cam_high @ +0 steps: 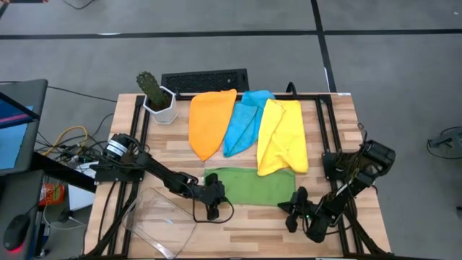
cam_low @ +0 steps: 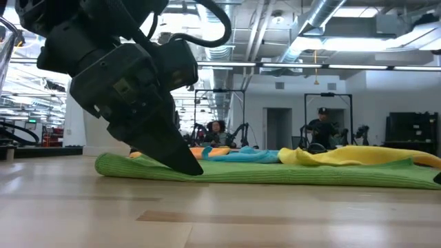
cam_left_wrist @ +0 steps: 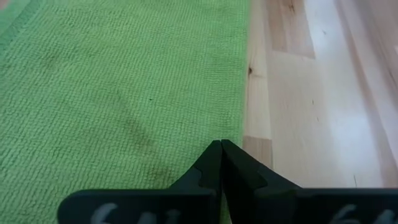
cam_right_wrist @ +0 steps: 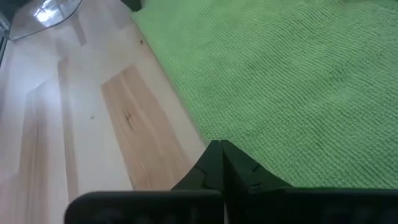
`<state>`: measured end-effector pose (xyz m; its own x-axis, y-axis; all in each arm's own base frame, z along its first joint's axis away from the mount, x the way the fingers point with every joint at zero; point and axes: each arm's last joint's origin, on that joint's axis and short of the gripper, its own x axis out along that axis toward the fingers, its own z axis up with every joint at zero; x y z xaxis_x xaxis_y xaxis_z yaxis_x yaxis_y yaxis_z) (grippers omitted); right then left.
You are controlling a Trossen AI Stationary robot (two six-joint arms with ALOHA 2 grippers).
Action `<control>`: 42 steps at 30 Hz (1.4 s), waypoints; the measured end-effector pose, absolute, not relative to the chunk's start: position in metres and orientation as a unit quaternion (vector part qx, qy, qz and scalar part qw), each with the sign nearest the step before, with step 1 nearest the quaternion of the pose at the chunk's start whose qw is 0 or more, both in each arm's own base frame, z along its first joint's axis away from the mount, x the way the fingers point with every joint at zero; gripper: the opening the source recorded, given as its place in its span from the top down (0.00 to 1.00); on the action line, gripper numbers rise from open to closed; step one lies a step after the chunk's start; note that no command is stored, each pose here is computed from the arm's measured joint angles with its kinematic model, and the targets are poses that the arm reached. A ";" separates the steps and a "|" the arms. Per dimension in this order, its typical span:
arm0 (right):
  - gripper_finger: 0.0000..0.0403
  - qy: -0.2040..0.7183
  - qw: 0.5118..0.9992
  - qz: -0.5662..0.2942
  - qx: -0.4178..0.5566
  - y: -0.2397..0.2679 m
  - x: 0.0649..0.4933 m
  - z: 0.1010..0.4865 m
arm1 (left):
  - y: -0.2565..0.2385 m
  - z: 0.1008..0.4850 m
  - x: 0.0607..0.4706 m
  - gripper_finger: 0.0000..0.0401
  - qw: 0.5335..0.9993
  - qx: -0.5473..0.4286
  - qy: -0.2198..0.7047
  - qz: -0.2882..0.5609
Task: Fold microfiber towels
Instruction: Fold the green microfiber towel
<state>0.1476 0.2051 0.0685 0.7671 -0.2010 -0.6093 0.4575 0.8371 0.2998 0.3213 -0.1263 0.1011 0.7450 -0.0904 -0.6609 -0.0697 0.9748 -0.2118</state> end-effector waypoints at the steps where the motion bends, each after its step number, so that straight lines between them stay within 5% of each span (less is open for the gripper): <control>1: 0.94 0.291 0.912 -0.178 0.227 0.205 0.148 0.071 | -0.126 0.101 0.321 1.00 0.926 -0.116 0.360 -0.006; 10: 0.97 0.291 0.918 -0.157 0.217 0.198 0.136 0.110 | -0.124 0.100 0.321 1.00 0.922 -0.117 0.368 -0.004; 25: 0.97 0.325 0.898 -0.188 0.229 0.207 0.115 0.074 | -0.124 0.100 0.320 1.00 0.923 -0.105 0.371 -0.006; 33: 0.93 0.383 0.871 -0.195 0.238 0.195 0.105 0.099 | -0.123 0.098 0.319 1.00 0.918 -0.106 0.383 -0.016; 42: 0.88 0.454 0.857 -0.073 0.232 0.188 0.116 0.147 | -0.123 0.099 0.320 1.00 0.920 -0.109 0.376 -0.014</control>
